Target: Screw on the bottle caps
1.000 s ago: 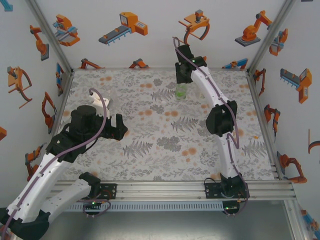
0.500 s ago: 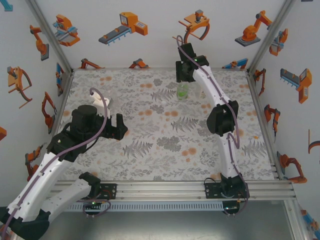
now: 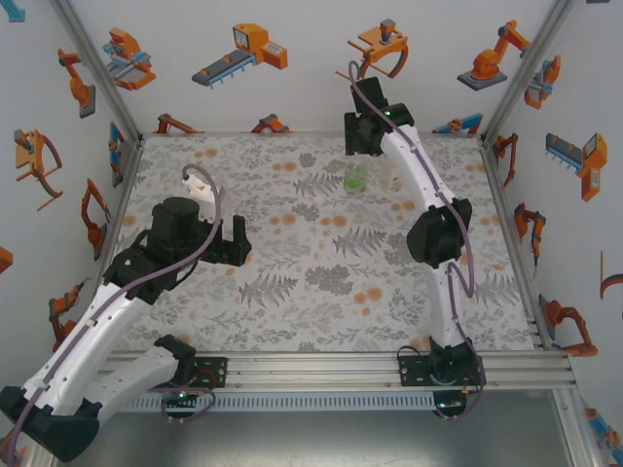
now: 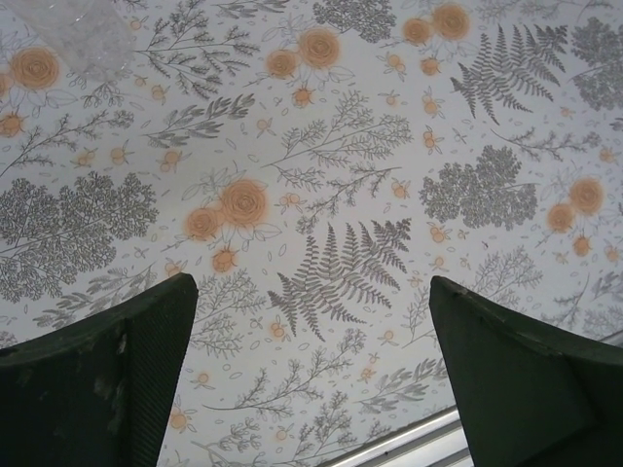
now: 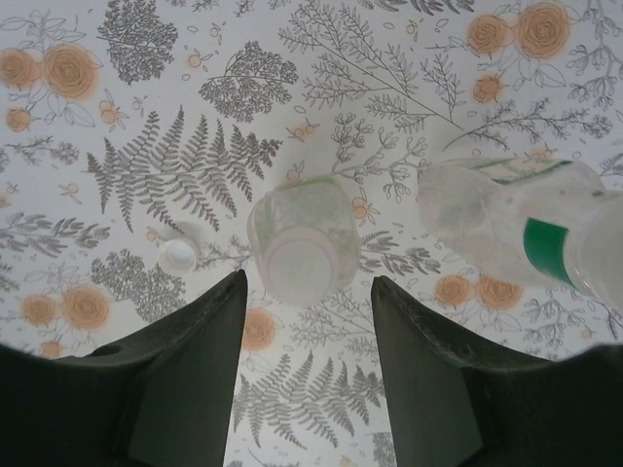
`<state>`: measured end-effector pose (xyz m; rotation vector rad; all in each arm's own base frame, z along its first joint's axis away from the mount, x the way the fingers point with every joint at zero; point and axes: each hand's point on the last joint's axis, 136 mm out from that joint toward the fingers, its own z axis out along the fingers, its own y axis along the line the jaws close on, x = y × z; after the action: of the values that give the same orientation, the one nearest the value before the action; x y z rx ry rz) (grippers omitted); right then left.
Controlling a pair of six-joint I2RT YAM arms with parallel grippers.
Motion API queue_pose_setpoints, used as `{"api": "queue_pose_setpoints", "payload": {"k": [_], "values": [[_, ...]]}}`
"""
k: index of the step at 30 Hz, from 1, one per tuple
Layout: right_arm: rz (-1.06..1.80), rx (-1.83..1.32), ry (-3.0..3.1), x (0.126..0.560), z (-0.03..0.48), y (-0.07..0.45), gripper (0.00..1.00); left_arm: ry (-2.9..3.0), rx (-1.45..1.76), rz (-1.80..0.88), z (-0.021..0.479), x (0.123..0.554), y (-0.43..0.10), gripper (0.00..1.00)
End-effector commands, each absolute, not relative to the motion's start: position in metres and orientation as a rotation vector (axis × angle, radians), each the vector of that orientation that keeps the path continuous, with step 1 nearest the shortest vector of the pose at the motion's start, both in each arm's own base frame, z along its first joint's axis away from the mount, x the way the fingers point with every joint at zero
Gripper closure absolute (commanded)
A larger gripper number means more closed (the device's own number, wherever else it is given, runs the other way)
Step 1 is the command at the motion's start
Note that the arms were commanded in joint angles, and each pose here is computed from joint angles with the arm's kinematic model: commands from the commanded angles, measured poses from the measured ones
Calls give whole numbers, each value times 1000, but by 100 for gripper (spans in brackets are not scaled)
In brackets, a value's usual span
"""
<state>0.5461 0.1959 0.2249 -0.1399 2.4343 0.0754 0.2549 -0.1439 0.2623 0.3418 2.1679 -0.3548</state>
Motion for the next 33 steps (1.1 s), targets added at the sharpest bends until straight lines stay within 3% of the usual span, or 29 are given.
{"api": "queue_pose_setpoints", "payload": {"k": [1, 21, 33], "values": [[105, -143, 2384, 523, 271, 186, 48, 2169, 278, -301, 255, 273, -139, 1], [185, -99, 2349, 433, 311, 156, 48, 2075, -5, -89, 220, 417, -74, 3], [165, -86, 2301, 401, 334, 137, 46, 2096, 7, -89, 194, 497, -78, 3]]}}
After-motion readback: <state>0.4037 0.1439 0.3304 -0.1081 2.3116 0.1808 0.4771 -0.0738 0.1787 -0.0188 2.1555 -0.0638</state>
